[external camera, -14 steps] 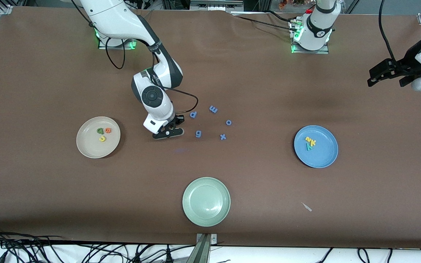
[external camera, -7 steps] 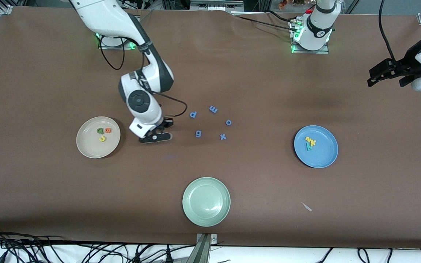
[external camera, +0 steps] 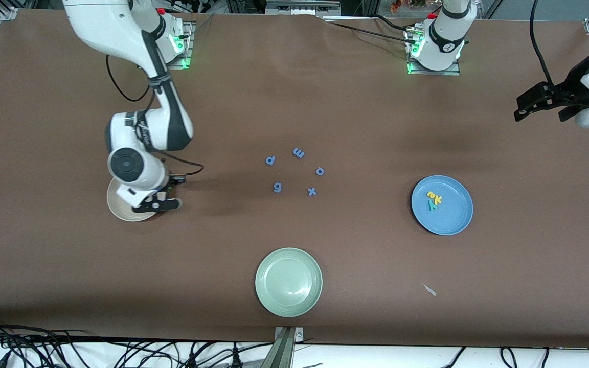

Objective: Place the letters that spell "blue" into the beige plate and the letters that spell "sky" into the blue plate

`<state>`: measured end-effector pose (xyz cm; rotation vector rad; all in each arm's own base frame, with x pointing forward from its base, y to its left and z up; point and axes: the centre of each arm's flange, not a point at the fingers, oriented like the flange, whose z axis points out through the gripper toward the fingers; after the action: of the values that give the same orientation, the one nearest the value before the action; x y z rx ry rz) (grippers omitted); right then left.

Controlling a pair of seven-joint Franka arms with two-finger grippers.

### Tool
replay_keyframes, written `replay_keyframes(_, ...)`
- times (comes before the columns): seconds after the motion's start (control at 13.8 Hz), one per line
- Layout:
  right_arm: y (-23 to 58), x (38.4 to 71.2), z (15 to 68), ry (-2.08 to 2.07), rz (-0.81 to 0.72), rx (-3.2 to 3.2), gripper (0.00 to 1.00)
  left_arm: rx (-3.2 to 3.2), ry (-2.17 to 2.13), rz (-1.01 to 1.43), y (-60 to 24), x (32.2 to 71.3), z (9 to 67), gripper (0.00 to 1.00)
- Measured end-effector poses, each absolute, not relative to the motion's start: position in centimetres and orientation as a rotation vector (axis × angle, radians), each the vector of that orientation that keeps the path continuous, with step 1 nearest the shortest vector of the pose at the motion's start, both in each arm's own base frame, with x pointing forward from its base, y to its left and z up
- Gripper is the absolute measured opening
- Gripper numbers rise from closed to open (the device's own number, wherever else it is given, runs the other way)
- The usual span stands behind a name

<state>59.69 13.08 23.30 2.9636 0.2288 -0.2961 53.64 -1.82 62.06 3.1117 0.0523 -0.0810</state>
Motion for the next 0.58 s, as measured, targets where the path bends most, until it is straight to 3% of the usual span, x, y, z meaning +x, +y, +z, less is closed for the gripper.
replay_keyframes(0.36,6.7,60.7,22.1,0.187,-0.331,2.932,0.12,3.112,0.052,-0.081,-1.8,53.6,62.1,1.00)
replay_keyframes(0.58,6.2,61.5,22.5,0.175,-0.315,2.932,0.44,3.112,0.052,-0.081,-1.8,53.6,62.1,1.00)
